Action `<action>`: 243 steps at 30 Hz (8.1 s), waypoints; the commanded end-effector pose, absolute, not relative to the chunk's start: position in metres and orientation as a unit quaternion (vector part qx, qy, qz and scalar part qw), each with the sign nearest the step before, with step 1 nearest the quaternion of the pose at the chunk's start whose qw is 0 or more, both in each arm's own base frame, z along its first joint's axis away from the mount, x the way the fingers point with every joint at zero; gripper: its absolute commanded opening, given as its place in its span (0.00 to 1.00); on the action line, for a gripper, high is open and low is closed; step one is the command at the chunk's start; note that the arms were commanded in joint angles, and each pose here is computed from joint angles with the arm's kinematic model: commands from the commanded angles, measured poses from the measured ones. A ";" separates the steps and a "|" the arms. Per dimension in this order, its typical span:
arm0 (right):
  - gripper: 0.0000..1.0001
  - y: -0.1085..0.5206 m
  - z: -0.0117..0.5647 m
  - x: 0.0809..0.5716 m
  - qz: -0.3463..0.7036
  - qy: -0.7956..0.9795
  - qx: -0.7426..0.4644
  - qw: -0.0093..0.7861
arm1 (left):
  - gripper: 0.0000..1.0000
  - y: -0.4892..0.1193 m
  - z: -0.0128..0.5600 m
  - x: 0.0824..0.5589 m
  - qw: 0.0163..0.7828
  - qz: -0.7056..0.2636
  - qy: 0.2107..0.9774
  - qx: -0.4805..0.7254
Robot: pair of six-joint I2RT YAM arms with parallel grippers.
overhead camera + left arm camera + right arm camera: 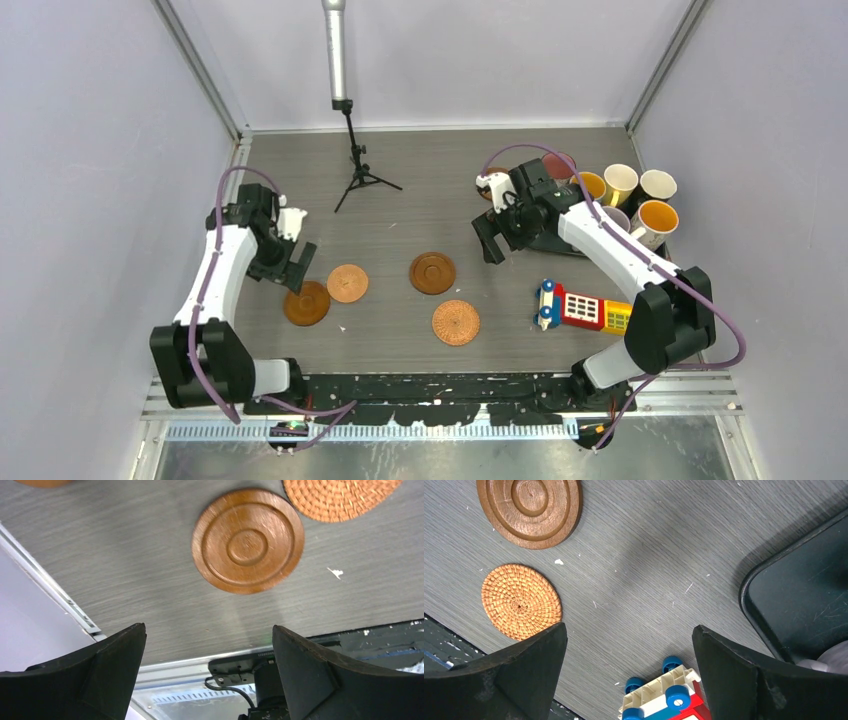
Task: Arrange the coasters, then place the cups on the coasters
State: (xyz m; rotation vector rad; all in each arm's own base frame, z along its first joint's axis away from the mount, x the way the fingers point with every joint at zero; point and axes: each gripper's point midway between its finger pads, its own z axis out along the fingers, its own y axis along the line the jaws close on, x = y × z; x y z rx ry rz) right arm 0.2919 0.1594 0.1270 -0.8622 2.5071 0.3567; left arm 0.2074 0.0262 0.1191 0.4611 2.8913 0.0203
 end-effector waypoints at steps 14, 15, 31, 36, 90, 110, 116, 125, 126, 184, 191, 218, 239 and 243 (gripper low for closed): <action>1.00 0.170 0.141 0.308 0.138 0.904 -0.312 0.256 | 0.93 0.087 0.104 0.323 0.132 0.039 0.984 0.118; 1.00 0.170 0.142 0.308 0.139 0.905 -0.310 0.257 | 0.92 0.088 0.102 0.328 0.134 0.039 0.983 0.116; 1.00 0.174 0.128 0.311 0.146 0.913 -0.298 0.237 | 0.78 0.098 0.049 0.373 0.116 0.033 0.987 0.106; 0.99 0.171 0.126 0.312 0.143 0.915 -0.295 0.234 | 0.72 0.107 0.038 0.377 0.109 0.056 0.987 0.107; 1.00 0.196 0.144 0.313 0.213 0.887 -0.320 0.256 | 0.97 0.027 0.074 0.252 0.161 -0.069 0.891 0.418; 1.00 0.188 0.140 0.312 0.194 0.895 -0.309 0.256 | 0.78 0.023 0.024 0.274 0.147 0.016 0.886 0.439; 0.99 0.186 0.137 0.315 0.185 0.897 -0.310 0.254 | 0.71 0.022 0.019 0.285 0.140 0.009 0.893 0.428; 1.00 0.183 0.132 0.315 0.178 0.900 -0.310 0.251 | 0.55 0.028 0.021 0.331 0.155 0.029 0.913 0.377; 1.00 0.183 0.133 0.316 0.178 0.900 -0.309 0.251 | 0.54 0.026 0.022 0.337 0.158 0.026 0.915 0.369; 0.91 0.230 0.100 0.344 0.163 0.909 -0.306 0.231 | 0.80 -0.068 0.110 0.335 0.261 -0.149 0.889 0.345; 0.91 0.246 0.076 0.340 0.137 0.915 -0.304 0.226 | 0.75 -0.090 0.076 0.307 0.228 -0.144 0.871 0.410; 0.87 0.279 0.031 0.329 0.088 0.915 -0.331 0.210 | 0.57 -0.070 0.036 0.226 0.152 -0.058 0.856 0.491; 0.48 0.344 0.009 0.368 0.099 0.911 -0.316 0.248 | 0.78 -0.018 0.145 0.249 0.281 -0.090 0.942 0.158; 0.46 0.364 0.010 0.381 0.104 0.908 -0.308 0.264 | 0.79 -0.014 0.149 0.244 0.283 -0.086 0.945 0.139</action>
